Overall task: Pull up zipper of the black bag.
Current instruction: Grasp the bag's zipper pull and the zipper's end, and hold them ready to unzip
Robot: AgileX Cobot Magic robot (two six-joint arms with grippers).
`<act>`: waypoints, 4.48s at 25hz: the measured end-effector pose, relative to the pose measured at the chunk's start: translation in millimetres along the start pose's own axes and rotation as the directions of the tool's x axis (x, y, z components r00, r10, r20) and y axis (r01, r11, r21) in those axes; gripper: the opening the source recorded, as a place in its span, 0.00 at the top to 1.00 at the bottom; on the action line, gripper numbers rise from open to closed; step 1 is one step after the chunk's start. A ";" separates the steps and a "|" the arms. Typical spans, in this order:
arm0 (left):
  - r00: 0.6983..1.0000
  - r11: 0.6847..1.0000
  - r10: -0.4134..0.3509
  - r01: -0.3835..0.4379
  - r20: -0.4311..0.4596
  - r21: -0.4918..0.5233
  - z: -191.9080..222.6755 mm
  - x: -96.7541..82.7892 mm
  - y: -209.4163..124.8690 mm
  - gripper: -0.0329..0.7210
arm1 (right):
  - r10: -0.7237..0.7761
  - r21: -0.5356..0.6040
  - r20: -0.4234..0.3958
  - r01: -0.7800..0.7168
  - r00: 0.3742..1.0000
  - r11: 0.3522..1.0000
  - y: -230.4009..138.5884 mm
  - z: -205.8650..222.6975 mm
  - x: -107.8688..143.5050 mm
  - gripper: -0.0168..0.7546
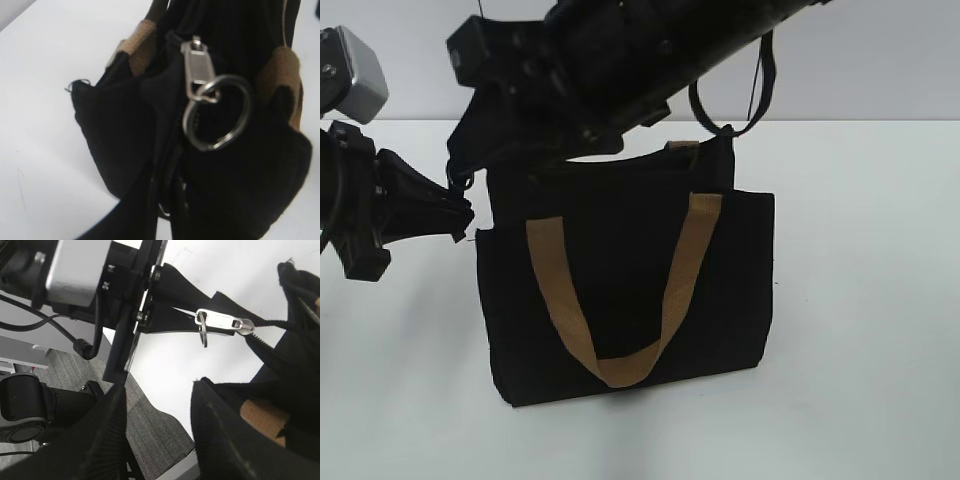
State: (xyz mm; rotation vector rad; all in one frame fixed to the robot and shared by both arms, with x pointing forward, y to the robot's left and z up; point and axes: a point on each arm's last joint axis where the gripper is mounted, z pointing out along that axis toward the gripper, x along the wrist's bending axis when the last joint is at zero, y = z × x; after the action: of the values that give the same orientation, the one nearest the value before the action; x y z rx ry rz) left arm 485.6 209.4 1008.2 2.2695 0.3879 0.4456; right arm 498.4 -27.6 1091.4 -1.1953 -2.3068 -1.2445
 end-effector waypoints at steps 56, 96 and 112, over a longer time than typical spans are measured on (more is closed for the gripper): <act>0.990 0.999 0.033 -0.033 -0.136 0.000 -14.6 6.0 7.2 0.93 | 0.106 0.110 -0.030 -0.102 0.994 0.989 -11.4 50.4 -29.8 0.55; 0.956 0.983 0.181 -0.182 -0.229 0.019 -44.2 -0.8 20.8 0.93 | -0.492 0.076 0.168 0.487 0.854 0.870 0.8 40.3 -43.7 0.55; 0.957 0.984 0.177 -0.178 -0.230 0.016 -44.2 -0.7 21.1 0.93 | -0.541 0.111 0.134 0.530 0.830 0.841 -6.7 53.9 -38.5 0.83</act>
State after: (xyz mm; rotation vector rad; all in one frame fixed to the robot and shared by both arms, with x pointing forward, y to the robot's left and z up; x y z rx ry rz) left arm 468.7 223.6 1052.0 2.2633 0.2984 0.8069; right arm 525.3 -8.0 1033.7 -0.6502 -2.9101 -1.2469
